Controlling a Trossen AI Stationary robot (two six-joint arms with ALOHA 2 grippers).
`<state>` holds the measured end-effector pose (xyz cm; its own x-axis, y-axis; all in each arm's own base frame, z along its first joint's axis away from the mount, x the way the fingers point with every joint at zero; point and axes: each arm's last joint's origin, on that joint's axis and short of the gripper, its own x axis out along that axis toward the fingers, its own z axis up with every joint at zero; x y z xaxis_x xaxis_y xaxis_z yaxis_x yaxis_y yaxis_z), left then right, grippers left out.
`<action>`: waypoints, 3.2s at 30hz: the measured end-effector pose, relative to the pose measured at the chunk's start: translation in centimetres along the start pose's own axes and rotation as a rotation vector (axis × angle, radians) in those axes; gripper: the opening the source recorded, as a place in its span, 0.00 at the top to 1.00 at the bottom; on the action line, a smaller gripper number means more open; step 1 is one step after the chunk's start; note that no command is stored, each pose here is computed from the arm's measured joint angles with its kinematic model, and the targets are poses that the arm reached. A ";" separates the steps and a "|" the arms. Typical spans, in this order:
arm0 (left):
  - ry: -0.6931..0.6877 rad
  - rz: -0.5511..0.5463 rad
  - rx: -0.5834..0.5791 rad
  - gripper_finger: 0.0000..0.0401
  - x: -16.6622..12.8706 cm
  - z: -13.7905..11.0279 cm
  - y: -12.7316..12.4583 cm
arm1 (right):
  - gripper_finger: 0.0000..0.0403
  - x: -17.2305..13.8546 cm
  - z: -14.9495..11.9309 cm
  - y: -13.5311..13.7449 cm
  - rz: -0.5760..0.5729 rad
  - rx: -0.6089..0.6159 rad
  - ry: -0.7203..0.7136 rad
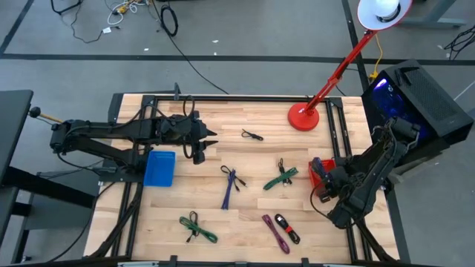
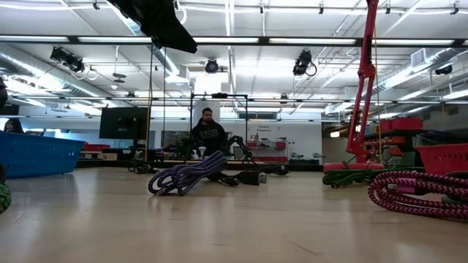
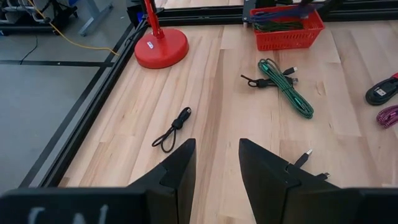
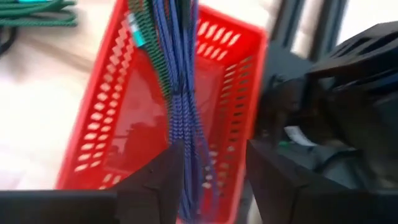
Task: Pick & Place USB Port
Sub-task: Put the black and violet charger cable into the red basket, then put the black and green charger cable into the red basket
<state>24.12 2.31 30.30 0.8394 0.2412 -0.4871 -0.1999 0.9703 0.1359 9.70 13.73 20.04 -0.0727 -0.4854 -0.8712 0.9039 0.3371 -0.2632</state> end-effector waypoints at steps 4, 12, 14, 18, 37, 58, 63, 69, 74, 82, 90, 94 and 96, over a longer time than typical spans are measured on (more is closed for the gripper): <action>0.000 0.001 -0.017 0.69 0.0 0.0 0.0 | 0.56 0.0 0.2 0.0 0.002 0.001 -0.021; -0.001 0.000 -0.018 0.69 0.0 0.0 0.0 | 0.58 0.2 1.1 0.6 0.038 -0.005 -0.105; -0.001 0.001 -0.019 0.69 0.0 0.0 0.0 | 0.58 0.4 1.8 1.0 0.049 -0.009 -0.142; -0.006 0.001 -0.019 0.69 0.0 0.1 0.0 | 0.58 0.8 3.5 2.2 0.083 -0.038 -0.219; -0.067 0.027 -0.033 0.69 0.0 0.7 0.1 | 0.58 1.9 15.0 11.6 0.594 -0.455 -0.488; -0.074 0.035 -0.128 0.69 0.0 0.7 0.2 | 0.58 5.5 13.5 13.5 0.791 -1.012 -0.134; -0.075 0.055 -0.140 0.69 0.0 0.7 0.2 | 0.58 5.6 13.3 13.5 0.810 -1.043 -0.112; -0.077 0.076 -0.141 0.69 0.0 0.7 0.3 | 0.58 6.0 13.0 13.3 0.783 -1.072 -0.067; -0.078 0.076 -0.140 0.69 0.0 0.8 0.3 | 0.58 6.9 12.6 13.9 0.760 -1.090 -0.039; -0.080 0.091 -0.133 0.69 0.0 0.8 0.3 | 0.58 8.2 12.2 15.1 0.755 -1.118 -0.037; -0.064 0.092 -0.126 0.69 0.7 0.6 0.2 | 0.70 9.4 11.8 16.0 0.710 -1.171 -0.058; -0.026 0.091 -0.117 0.69 1.6 0.2 0.0 | 0.94 9.3 11.9 16.1 0.767 -1.178 -0.050; -0.014 0.091 -0.115 0.69 2.0 0.1 -0.1 | 0.95 9.1 12.0 16.1 0.784 -1.173 -0.059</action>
<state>25.83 2.72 29.40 0.8218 0.3290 -0.4652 -0.3315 0.9401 0.0794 28.61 5.06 12.89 0.3219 0.1156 -0.9397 -0.1719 0.9832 0.0621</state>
